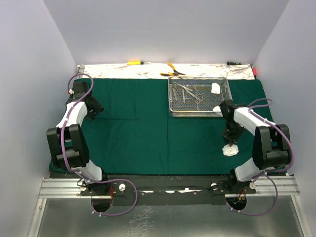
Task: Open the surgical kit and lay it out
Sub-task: Place the medical item in the surgical kit, then pick up the medical item from the container, then place the medical item in the surgical kit, then pick up the medical item from the container.
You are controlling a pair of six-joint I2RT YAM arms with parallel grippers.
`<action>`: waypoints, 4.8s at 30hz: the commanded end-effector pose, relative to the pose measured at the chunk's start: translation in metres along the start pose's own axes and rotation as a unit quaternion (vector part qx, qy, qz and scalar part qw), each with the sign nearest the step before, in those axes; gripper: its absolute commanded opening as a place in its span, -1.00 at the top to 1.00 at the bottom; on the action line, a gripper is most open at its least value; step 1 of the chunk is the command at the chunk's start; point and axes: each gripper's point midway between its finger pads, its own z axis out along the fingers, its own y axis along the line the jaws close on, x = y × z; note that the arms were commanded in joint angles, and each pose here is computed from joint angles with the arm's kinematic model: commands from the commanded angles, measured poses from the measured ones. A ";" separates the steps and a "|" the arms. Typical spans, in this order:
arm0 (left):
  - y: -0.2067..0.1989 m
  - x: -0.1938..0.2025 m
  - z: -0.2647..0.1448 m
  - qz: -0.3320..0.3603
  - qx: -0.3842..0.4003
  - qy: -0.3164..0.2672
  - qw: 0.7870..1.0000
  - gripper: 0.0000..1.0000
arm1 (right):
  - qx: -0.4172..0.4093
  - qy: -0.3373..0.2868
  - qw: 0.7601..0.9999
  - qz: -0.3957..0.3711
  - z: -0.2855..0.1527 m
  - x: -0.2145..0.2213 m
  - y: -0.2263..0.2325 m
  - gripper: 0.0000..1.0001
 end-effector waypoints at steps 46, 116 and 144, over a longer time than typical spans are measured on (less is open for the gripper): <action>-0.028 -0.045 0.022 -0.019 0.004 -0.025 1.000 0.00 | -0.164 -0.053 0.973 -0.154 -0.009 -0.128 0.196 0.63; -0.024 -0.042 0.030 -0.035 -0.023 -0.055 0.998 0.00 | -0.214 -0.029 0.975 -0.056 -0.103 -0.058 0.066 0.10; -0.021 -0.035 0.062 -0.023 -0.040 -0.020 0.999 0.00 | -0.250 -0.278 0.907 -0.194 -0.048 -0.259 0.277 0.14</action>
